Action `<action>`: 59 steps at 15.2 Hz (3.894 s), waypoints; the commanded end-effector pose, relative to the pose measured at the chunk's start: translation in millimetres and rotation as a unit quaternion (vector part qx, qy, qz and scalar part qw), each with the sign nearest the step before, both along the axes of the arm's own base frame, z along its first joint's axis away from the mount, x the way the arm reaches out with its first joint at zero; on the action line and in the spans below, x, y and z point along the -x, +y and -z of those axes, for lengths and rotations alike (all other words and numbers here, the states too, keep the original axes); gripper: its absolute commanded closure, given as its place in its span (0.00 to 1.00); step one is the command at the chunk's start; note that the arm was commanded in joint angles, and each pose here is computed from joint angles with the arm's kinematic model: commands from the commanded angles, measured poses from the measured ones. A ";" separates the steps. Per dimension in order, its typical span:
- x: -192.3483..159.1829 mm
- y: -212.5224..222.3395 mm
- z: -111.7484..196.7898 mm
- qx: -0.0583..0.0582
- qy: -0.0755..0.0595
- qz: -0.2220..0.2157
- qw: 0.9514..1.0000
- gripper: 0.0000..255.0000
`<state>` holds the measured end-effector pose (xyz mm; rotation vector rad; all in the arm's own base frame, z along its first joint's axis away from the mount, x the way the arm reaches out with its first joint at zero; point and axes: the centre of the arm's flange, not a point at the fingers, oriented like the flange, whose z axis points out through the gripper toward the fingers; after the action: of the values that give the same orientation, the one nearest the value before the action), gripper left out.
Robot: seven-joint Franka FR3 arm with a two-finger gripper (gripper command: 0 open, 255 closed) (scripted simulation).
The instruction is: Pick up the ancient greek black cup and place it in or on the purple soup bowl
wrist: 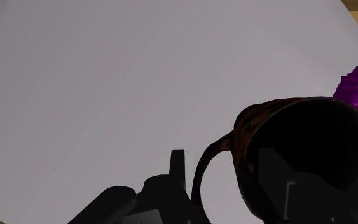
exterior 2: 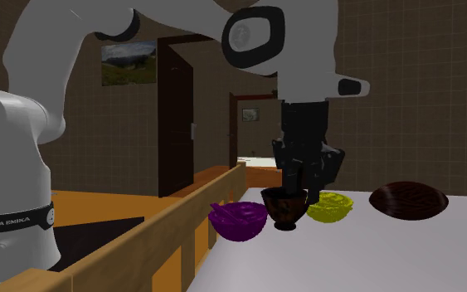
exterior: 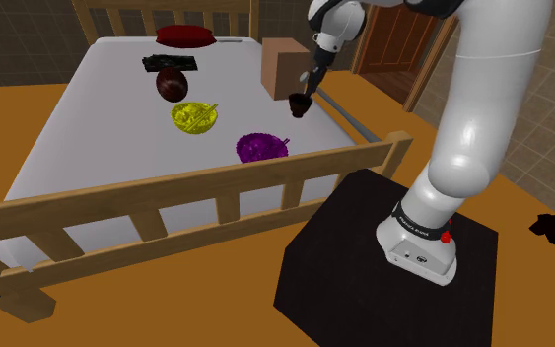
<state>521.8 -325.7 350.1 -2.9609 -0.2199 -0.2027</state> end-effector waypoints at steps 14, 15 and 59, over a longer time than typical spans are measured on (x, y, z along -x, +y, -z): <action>-2.5 66.7 -56.0 0.000 0.000 0.000 1.000 1.00; -3.0 79.9 -57.1 0.000 0.000 0.000 1.000 1.00; -9.2 251.6 19.5 0.000 0.000 0.000 1.000 0.00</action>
<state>531.0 -74.0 330.6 -2.9609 -0.2197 -0.2026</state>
